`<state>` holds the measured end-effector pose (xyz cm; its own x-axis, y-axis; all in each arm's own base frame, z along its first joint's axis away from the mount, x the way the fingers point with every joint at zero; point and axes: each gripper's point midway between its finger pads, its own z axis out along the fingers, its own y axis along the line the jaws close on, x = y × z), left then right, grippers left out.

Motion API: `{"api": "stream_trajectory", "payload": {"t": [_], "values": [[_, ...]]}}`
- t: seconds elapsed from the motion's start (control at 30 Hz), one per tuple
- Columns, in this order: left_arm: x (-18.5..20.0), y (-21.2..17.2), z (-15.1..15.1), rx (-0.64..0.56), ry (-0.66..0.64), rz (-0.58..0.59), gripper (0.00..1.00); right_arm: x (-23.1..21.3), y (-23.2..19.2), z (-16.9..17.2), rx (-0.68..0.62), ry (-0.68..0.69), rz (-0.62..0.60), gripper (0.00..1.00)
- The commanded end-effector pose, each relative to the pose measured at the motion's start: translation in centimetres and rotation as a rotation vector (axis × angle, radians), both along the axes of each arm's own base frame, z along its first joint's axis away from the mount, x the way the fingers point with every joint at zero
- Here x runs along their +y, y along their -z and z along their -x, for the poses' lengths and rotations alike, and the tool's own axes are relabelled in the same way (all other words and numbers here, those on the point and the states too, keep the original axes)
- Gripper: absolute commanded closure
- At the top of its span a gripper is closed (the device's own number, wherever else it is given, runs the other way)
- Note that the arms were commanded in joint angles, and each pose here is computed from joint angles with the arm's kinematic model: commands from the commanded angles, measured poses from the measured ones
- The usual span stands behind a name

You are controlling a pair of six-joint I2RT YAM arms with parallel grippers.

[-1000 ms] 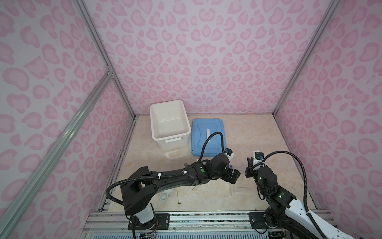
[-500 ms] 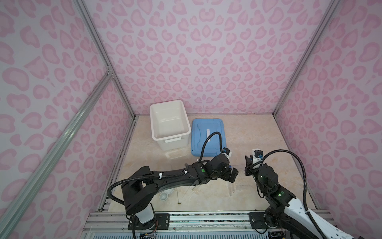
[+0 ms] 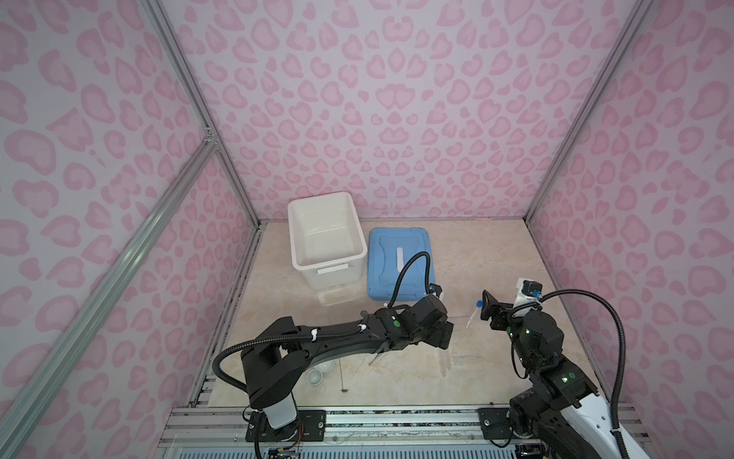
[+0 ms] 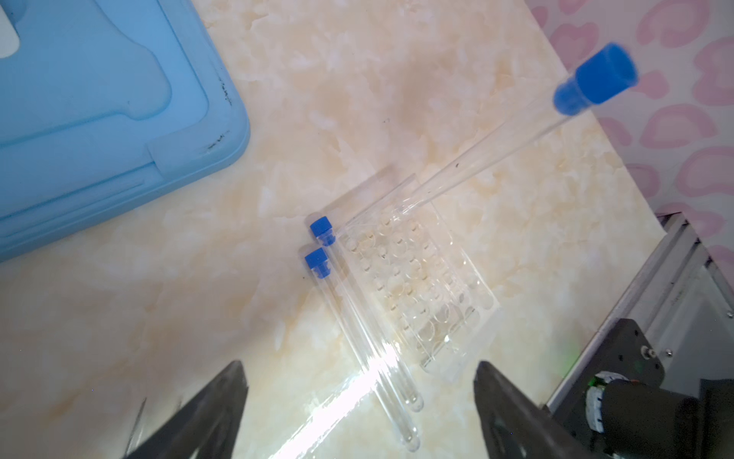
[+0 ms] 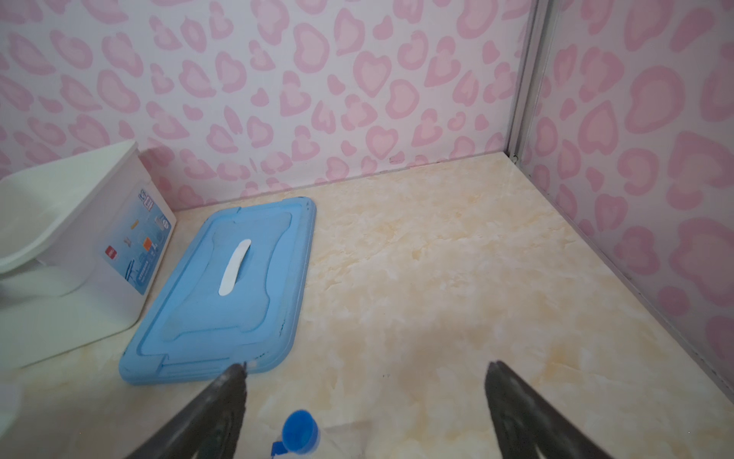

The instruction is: Organize the chemistry lab equipment

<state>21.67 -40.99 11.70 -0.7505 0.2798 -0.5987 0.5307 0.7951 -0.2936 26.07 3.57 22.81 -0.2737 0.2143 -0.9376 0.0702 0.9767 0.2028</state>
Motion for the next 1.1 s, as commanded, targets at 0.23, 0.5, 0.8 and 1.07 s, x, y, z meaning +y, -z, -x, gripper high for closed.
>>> {"api": "stream_trajectory", "payload": {"t": [0.23, 0.5, 0.8, 1.07], "values": [[0.2, 4.4, 1.5, 0.123, 0.044, -0.138, 0.14, 0.3, 2.1, 1.1, 0.255, -0.031, -0.148, 0.04], [-0.2, 6.0, 1.6, 0.161, 0.041, -0.205, 0.18, -0.4, 2.2, 1.6, 0.267, -0.009, -0.151, 0.03], [-0.9, 7.1, 1.4, 0.174, 0.054, -0.265, 0.28, -0.5, 2.4, 1.5, 0.270, -0.014, -0.171, 0.03], [-1.1, 8.5, 1.3, 0.192, 0.061, -0.331, 0.41, -0.7, 2.5, 1.6, 0.263, -0.008, -0.173, 0.03]]}}
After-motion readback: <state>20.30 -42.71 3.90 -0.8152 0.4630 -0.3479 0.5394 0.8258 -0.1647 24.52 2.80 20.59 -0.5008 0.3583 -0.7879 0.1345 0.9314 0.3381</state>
